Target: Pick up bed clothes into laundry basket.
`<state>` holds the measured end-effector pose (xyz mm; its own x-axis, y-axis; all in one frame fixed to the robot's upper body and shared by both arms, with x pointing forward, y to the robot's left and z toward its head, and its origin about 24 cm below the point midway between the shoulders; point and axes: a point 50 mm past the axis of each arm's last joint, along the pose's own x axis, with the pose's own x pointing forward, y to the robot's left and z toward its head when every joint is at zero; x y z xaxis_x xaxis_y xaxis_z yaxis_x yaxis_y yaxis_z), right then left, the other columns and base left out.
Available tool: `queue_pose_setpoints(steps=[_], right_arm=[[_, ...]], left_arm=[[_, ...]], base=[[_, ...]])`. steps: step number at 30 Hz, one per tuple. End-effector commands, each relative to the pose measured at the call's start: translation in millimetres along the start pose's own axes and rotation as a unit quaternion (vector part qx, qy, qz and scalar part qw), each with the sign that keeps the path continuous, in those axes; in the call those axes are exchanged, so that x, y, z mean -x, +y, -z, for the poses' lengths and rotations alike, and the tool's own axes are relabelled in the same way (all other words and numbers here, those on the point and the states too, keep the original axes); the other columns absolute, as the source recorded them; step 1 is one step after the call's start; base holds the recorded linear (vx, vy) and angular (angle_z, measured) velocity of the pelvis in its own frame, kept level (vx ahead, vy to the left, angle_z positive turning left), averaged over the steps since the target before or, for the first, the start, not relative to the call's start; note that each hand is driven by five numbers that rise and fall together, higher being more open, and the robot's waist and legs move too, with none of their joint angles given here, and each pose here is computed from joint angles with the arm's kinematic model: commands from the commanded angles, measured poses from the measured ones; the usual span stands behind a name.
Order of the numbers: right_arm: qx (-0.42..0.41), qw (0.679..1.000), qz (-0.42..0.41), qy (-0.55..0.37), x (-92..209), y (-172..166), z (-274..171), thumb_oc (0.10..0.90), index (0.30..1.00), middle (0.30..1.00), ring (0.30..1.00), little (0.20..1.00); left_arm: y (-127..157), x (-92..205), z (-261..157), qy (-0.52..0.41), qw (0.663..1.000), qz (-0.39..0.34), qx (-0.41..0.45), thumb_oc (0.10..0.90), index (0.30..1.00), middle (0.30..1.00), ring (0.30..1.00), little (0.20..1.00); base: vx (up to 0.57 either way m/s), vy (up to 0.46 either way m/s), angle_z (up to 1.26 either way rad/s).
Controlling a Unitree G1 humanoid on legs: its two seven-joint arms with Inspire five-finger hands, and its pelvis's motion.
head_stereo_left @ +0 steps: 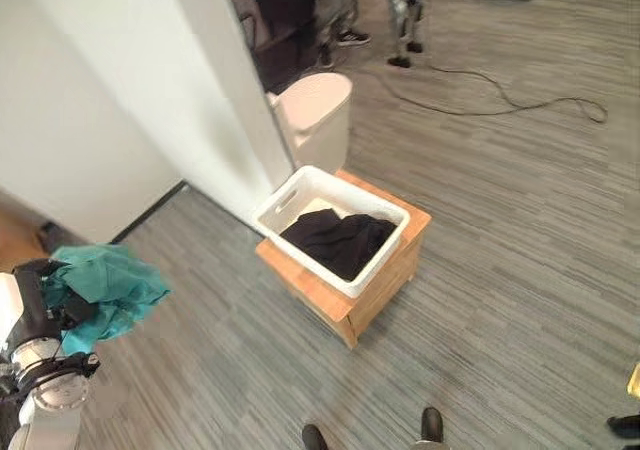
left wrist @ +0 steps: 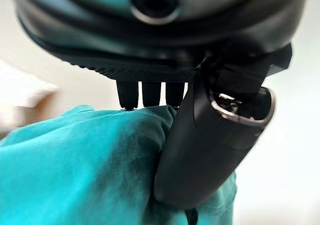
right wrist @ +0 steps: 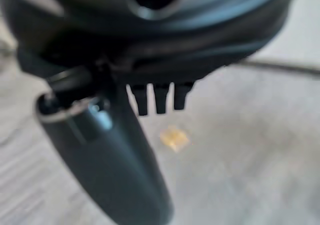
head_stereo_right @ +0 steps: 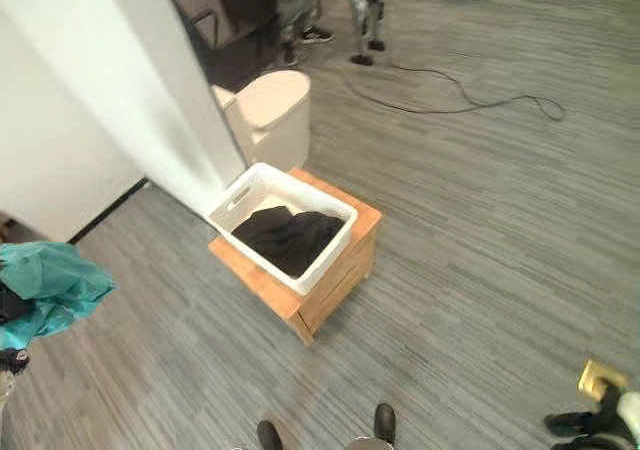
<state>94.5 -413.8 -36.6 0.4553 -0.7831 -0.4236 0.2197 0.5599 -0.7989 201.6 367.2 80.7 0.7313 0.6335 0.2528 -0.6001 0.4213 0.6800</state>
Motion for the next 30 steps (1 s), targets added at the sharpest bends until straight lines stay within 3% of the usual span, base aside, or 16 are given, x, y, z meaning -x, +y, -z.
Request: queue_pose_setpoints(steps=[1,4,8,10,13,14,18,30], right_arm=[[-0.040,0.991,0.010,-0.127,-6.7,3.3,-67.8,0.800,0.900,0.900,0.900,0.900],[0.002,0.995,-0.059,-0.077,1.8,41.6,-37.4,0.800,0.900,0.900,0.900,0.900],[0.039,0.991,-0.105,-0.075,13.8,60.1,-22.0,0.800,0.900,0.900,0.900,0.900],[0.064,0.988,-0.131,-0.049,19.3,68.5,-2.5,0.800,0.900,0.900,0.900,0.900],[0.078,0.986,-0.138,-0.046,21.2,70.9,1.8,0.800,0.900,0.900,0.900,0.900],[0.099,0.983,-0.145,-0.047,22.3,72.2,5.9,0.800,0.900,0.900,0.900,0.900],[0.109,0.981,-0.147,-0.067,22.9,73.4,0.7,0.800,0.900,0.900,0.900,0.900],[0.095,0.976,-0.157,-0.115,29.6,92.5,-23.6,0.800,0.900,0.900,0.900,0.900]], left_arm=[[50.7,-40.1,-73.1,-0.159,0.976,-0.139,0.060,0.400,0.300,0.300,0.300,0.300],[52.3,-45.6,-102.9,-0.209,0.963,-0.141,0.091,0.400,0.300,0.300,0.300,0.300],[49.7,-53.1,-119.2,-0.231,0.959,-0.141,0.087,0.400,0.300,0.300,0.300,0.300],[49.8,-68.9,-127.9,-0.239,0.960,-0.144,0.019,0.400,0.300,0.300,0.300,0.300],[48.2,-73.0,-131.7,-0.243,0.960,-0.142,0.003,0.400,0.300,0.300,0.300,0.300],[47.0,-85.1,-138.6,-0.248,0.957,-0.139,-0.056,0.400,0.300,0.300,0.300,0.300],[46.4,-105.4,-146.6,-0.239,0.952,-0.141,-0.127,0.400,0.300,0.300,0.300,0.300],[18.6,-117.5,-142.8,-0.194,0.970,-0.092,-0.113,0.400,0.300,0.300,0.300,0.300]], base=[[0.04,-0.063,-0.18],[0.04,-0.079,-0.36],[0.04,-0.060,-0.28],[0.02,-0.025,-0.23],[0.01,-0.011,-0.15],[0.02,-0.022,-0.31],[0.00,0.014,-0.28],[0.00,0.011,-0.18]])
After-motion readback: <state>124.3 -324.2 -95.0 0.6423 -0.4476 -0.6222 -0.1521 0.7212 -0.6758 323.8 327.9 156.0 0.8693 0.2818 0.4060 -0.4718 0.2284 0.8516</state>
